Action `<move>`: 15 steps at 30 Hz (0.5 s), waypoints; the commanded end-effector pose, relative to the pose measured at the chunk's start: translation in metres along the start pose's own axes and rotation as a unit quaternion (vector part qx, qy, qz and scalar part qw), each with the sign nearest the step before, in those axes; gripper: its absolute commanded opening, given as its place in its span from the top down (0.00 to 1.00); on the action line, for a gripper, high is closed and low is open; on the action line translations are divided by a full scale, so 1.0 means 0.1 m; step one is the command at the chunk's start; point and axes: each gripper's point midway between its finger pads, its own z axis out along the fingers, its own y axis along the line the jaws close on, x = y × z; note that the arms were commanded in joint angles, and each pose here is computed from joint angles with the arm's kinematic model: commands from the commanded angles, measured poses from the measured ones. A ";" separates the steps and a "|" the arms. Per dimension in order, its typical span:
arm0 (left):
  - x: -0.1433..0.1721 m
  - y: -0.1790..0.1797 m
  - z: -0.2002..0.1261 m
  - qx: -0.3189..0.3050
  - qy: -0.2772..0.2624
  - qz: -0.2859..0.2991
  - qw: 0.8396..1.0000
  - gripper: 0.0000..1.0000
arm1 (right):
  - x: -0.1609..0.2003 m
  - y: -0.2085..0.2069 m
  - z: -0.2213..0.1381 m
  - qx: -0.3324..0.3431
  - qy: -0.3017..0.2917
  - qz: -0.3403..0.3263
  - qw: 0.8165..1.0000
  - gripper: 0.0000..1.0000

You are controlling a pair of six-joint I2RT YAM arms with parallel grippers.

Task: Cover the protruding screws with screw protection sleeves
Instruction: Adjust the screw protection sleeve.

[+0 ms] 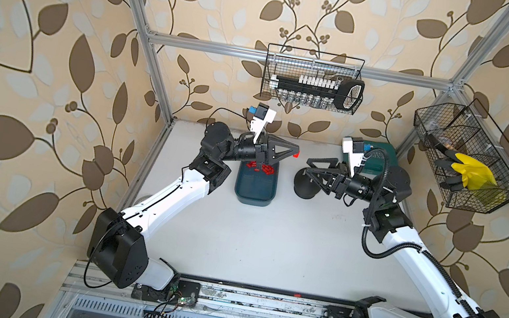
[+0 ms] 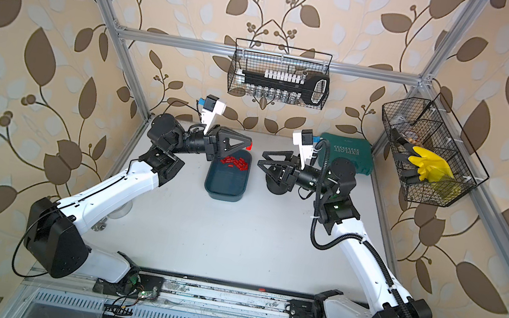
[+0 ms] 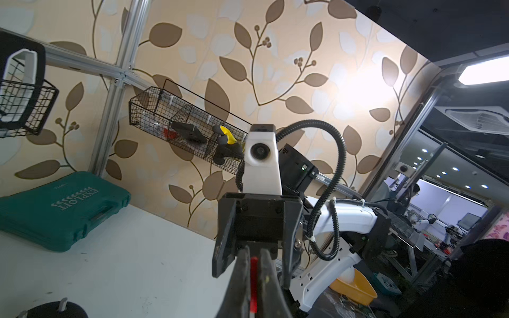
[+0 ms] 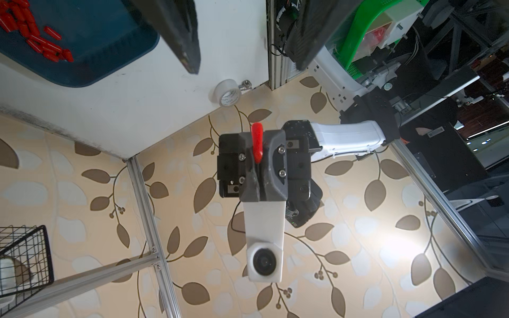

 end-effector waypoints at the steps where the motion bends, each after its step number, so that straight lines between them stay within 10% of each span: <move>1: -0.11 -0.39 -0.05 0.049 -0.007 0.033 0.998 0.92 | 0.01 0.05 0.06 -0.016 0.020 0.027 0.999 0.45; 15: -0.05 -0.54 0.00 0.065 0.000 0.048 0.997 0.90 | -0.19 0.31 0.21 -0.046 0.013 0.012 0.999 0.56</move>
